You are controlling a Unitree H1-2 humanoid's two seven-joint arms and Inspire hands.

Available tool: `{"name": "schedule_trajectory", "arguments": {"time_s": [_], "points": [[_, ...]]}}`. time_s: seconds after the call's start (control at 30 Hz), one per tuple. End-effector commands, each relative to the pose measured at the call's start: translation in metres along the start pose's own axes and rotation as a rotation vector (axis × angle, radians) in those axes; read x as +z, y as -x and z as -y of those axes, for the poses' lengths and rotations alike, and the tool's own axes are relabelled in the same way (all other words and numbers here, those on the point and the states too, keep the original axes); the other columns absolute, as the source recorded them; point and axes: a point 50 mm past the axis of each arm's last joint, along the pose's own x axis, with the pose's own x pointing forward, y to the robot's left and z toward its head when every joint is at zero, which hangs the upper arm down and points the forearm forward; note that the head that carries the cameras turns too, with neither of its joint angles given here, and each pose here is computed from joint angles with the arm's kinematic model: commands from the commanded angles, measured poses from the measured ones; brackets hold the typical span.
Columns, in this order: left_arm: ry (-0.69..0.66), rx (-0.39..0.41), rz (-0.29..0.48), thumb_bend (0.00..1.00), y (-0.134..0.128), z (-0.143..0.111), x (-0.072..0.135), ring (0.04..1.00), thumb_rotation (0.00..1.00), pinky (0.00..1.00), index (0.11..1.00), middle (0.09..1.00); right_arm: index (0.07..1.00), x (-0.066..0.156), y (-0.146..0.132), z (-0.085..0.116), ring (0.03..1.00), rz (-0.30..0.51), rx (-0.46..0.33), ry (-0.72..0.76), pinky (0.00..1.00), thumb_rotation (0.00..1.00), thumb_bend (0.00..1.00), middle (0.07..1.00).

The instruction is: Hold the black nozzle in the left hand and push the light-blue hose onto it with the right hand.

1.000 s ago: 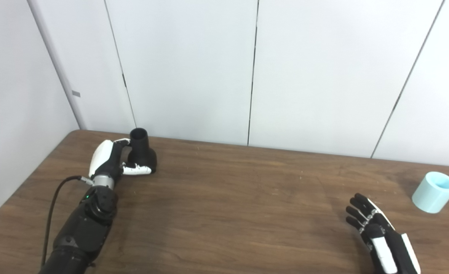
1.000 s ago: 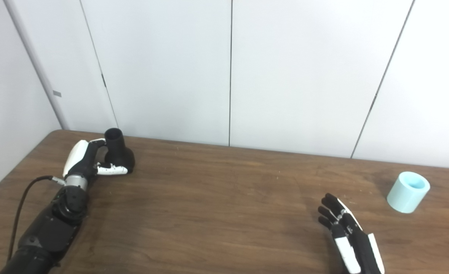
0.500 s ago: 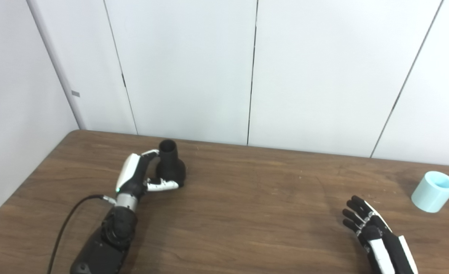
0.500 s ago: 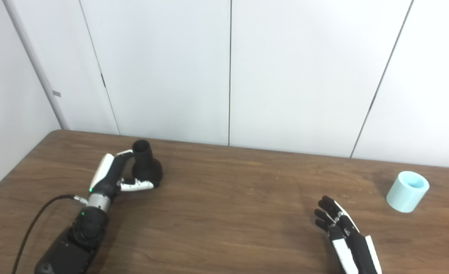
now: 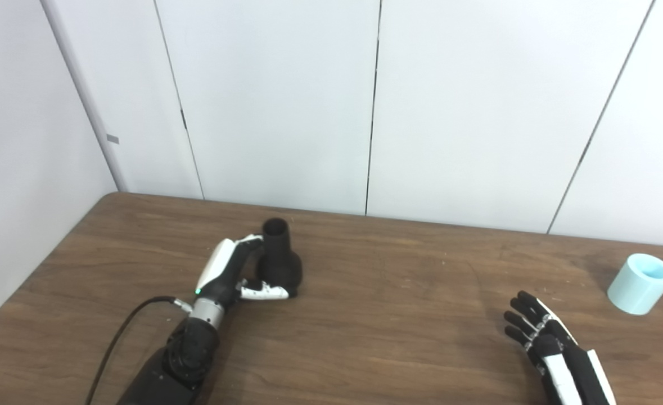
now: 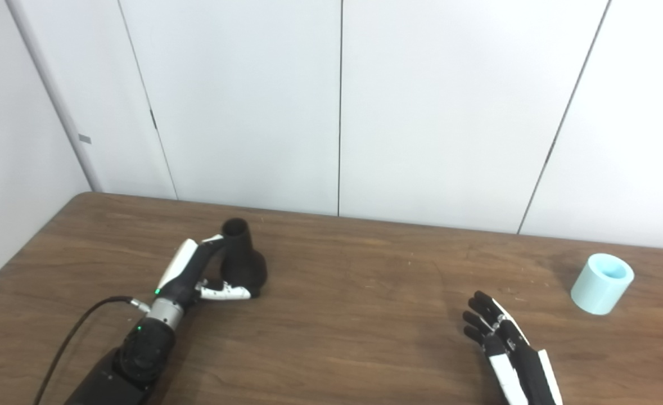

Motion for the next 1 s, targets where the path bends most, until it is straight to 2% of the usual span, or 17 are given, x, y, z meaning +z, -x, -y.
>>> {"name": "schedule_trajectory", "arguments": {"time_s": [0.0, 0.17, 0.37, 0.6, 0.97], "points": [[-0.024, -0.175, -0.064, 0.50, 0.029, 0.049, -0.014, 0.938, 0.08, 1.00, 0.484, 0.805, 0.846, 0.005, 0.001, -0.004, 0.841, 0.020, 0.006, -0.009, 0.82, 0.74, 0.71, 0.858], [-0.008, -0.329, -0.011, 0.50, 0.045, 0.085, 0.005, 0.957, 0.08, 1.00, 0.484, 0.818, 0.841, 0.007, 0.000, -0.008, 0.839, 0.016, 0.005, -0.013, 0.82, 0.74, 0.70, 0.852], [-0.021, -0.453, 0.052, 0.50, 0.058, 0.111, 0.021, 0.968, 0.09, 1.00, 0.484, 0.817, 0.829, 0.013, -0.001, -0.020, 0.837, 0.020, 0.002, -0.011, 0.82, 0.74, 0.73, 0.848], [-0.021, -0.528, 0.118, 0.50, 0.070, 0.130, 0.036, 0.969, 0.09, 1.00, 0.484, 0.814, 0.832, 0.016, -0.002, -0.031, 0.839, 0.027, 0.006, -0.013, 0.83, 0.73, 0.71, 0.851], [-0.016, -0.586, 0.159, 0.50, 0.093, 0.158, 0.041, 0.977, 0.09, 1.00, 0.484, 0.828, 0.835, 0.020, -0.001, -0.036, 0.841, 0.039, 0.003, -0.010, 0.83, 0.73, 0.69, 0.851]]}}
